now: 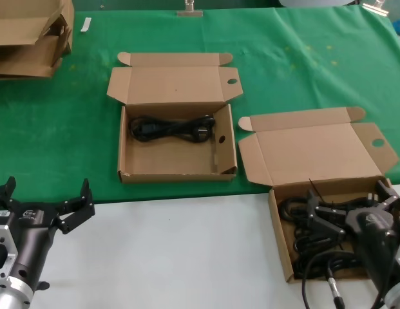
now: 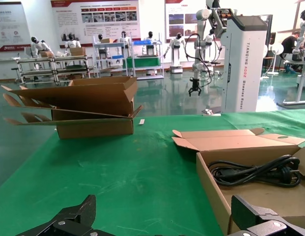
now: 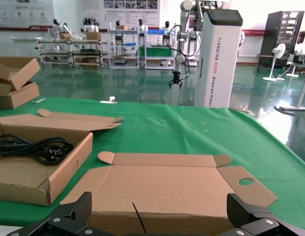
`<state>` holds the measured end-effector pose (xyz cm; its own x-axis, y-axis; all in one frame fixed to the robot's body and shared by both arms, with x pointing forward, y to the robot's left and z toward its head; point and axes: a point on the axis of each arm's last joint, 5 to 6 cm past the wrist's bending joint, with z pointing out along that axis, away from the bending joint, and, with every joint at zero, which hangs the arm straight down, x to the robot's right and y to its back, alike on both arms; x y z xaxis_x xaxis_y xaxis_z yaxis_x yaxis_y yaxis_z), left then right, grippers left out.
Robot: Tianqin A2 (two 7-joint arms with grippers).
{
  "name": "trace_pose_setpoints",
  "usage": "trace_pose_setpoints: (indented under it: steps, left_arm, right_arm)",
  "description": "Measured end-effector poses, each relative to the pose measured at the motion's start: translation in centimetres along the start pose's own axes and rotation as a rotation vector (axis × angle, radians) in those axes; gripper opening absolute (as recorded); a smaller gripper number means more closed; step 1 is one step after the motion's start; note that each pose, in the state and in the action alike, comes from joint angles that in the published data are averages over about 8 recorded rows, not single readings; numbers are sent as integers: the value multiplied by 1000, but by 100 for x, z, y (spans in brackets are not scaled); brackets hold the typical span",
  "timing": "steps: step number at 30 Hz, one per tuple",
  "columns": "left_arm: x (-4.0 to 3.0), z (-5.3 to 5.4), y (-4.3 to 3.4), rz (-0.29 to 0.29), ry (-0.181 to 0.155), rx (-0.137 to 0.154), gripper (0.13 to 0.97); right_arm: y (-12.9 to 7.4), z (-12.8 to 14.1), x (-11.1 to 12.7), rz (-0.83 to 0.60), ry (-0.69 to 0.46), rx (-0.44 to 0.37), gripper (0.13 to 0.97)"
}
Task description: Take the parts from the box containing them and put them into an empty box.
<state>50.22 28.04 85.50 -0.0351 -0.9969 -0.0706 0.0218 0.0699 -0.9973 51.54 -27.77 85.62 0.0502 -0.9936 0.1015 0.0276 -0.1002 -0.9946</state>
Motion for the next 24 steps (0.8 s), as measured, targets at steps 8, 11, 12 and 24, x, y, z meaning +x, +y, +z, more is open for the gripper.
trace_pose_setpoints:
  steps: [8, 11, 12, 24]
  left_arm:
    - [0, 0, 0, 0, 0, 0, 966]
    - [0, 0, 0, 0, 0, 0, 966]
    - [0, 0, 0, 0, 0, 0, 966]
    - [0, 0, 0, 0, 0, 0, 966]
  right_arm:
    - [0, -2, 1, 1, 0, 0, 966]
    - [0, -2, 1, 1, 0, 0, 966]
    - [0, -2, 1, 1, 0, 0, 966]
    - [0, -2, 1, 1, 0, 0, 966]
